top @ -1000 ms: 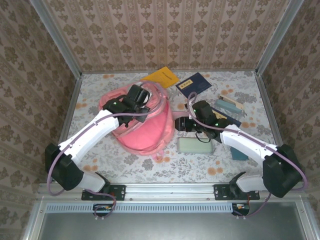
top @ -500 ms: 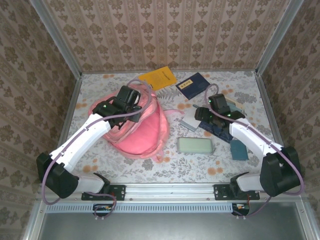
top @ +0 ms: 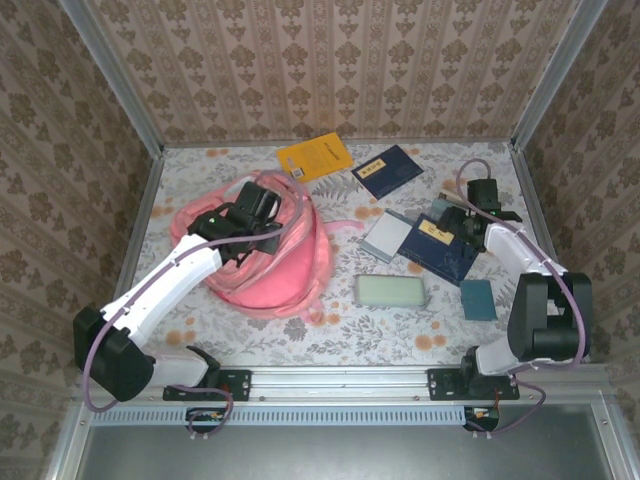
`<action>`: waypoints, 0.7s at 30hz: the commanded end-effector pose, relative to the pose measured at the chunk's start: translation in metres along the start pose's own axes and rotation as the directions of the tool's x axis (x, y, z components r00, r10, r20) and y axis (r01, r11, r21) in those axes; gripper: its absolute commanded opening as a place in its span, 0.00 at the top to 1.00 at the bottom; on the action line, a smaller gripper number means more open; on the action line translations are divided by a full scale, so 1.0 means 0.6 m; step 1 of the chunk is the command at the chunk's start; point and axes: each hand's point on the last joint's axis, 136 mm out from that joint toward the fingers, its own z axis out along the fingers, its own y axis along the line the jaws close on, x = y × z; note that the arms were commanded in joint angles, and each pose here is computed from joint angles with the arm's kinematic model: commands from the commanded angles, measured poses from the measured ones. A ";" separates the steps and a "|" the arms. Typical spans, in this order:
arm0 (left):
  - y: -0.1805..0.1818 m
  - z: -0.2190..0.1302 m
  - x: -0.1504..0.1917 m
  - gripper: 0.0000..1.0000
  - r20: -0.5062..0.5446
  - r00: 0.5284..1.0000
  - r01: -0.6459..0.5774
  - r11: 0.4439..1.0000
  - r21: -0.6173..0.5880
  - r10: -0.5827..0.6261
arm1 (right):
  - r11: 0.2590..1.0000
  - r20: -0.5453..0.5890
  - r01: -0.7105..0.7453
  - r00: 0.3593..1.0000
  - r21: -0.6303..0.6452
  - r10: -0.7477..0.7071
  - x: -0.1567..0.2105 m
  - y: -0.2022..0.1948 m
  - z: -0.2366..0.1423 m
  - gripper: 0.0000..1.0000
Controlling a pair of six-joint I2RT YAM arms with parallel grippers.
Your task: Pack books, pencil case, and school supplies into a backpack
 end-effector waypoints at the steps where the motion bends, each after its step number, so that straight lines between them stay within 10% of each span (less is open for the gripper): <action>1: 0.039 -0.014 -0.006 1.00 0.038 0.999 0.040 0.995 -0.086 -0.037 | 0.997 -0.054 -0.049 0.997 0.054 0.052 0.007 -0.029 0.012 0.20; 21: 0.036 0.006 -0.005 1.00 0.029 0.998 0.060 0.996 -0.058 -0.059 | 0.959 -0.310 -0.104 0.951 -0.264 0.018 0.150 0.155 0.035 0.21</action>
